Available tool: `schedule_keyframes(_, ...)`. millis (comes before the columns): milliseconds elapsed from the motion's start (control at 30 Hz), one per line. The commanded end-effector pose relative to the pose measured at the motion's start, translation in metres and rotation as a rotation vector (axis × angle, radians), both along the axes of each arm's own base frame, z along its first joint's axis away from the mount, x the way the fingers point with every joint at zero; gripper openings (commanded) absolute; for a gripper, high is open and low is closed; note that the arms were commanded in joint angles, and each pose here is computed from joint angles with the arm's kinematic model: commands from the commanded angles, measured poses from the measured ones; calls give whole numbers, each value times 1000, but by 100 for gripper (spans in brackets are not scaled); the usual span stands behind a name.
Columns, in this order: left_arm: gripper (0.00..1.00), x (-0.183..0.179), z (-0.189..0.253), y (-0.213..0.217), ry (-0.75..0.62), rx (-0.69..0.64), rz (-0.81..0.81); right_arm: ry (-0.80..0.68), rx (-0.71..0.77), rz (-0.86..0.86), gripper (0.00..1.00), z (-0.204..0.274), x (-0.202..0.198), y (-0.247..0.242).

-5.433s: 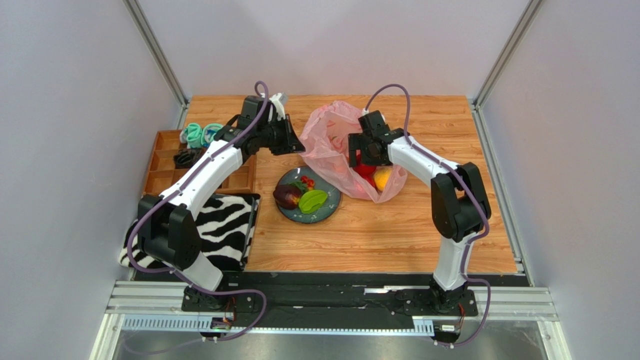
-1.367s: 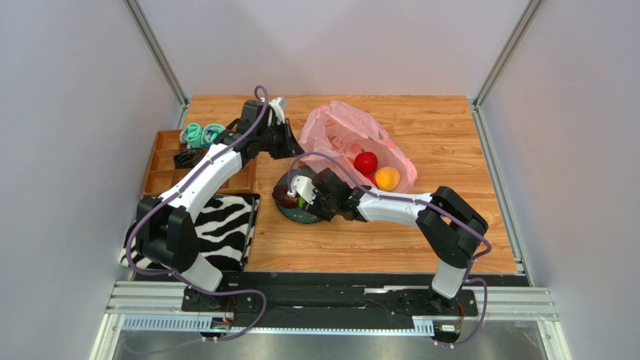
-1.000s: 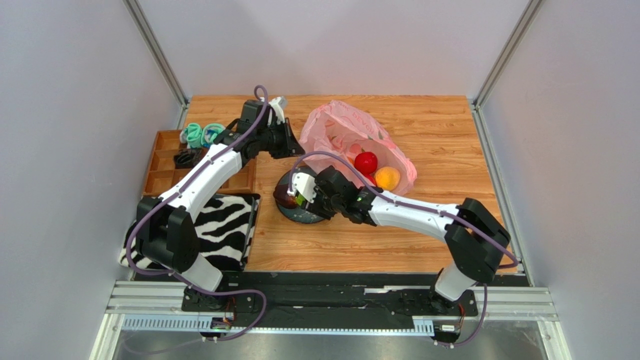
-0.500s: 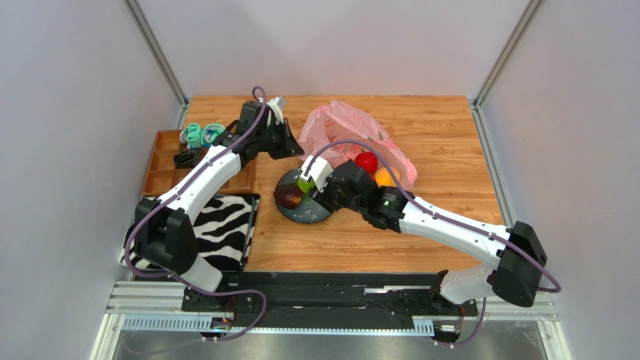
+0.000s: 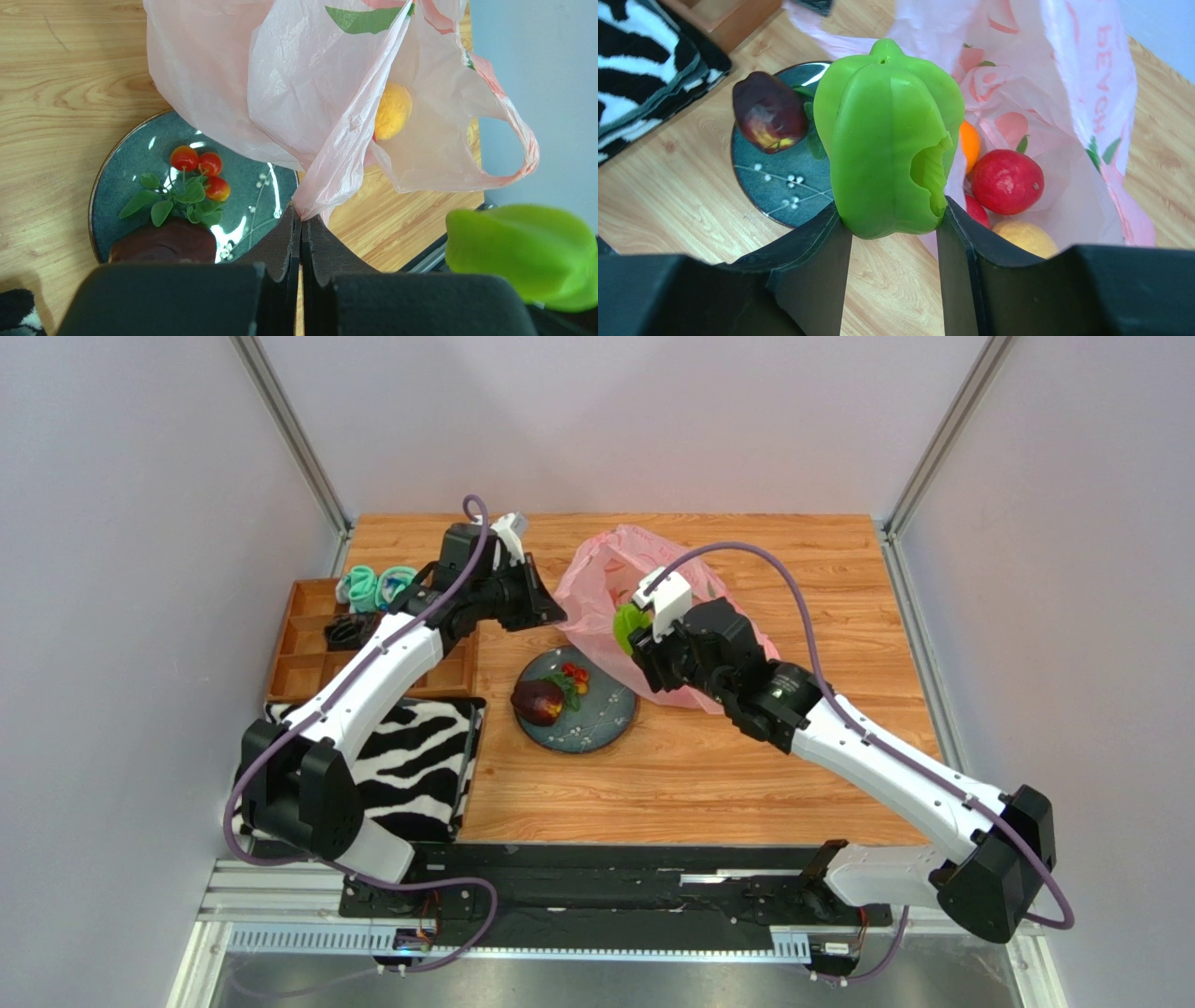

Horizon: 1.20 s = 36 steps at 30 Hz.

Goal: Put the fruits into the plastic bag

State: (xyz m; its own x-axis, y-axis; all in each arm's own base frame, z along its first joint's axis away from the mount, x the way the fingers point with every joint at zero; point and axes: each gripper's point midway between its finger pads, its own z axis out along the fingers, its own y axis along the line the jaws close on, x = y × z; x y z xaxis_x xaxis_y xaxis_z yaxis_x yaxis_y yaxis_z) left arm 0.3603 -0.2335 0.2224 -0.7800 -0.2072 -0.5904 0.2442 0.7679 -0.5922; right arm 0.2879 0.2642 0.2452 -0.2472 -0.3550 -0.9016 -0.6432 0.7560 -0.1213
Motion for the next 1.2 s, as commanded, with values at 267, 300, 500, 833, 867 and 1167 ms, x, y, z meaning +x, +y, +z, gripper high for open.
schedule_keyframes(267, 0, -10, 28, 8, -95, -11, -1, 108, 169, -116, 9, 12, 16, -31)
schedule_keyframes(300, 0, -11, 27, 8, -94, -8, -3, 124, 173, -128, 9, 9, 17, -32)
schedule_keyframes(500, 0, -13, 27, 8, -88, -13, -9, 189, 147, -126, 9, -3, 17, -27)
schedule_keyframes(833, 0, -15, 32, 14, -111, 10, 8, 265, 109, -98, 8, -21, 14, -20)
schedule_keyframes(867, 0, -15, 31, 14, -109, 11, 10, 269, 105, -102, 8, -23, 15, -20)
schedule_keyframes(1167, 0, -13, 31, 13, -111, 15, 1, 296, 67, -130, 8, -33, 23, -20)
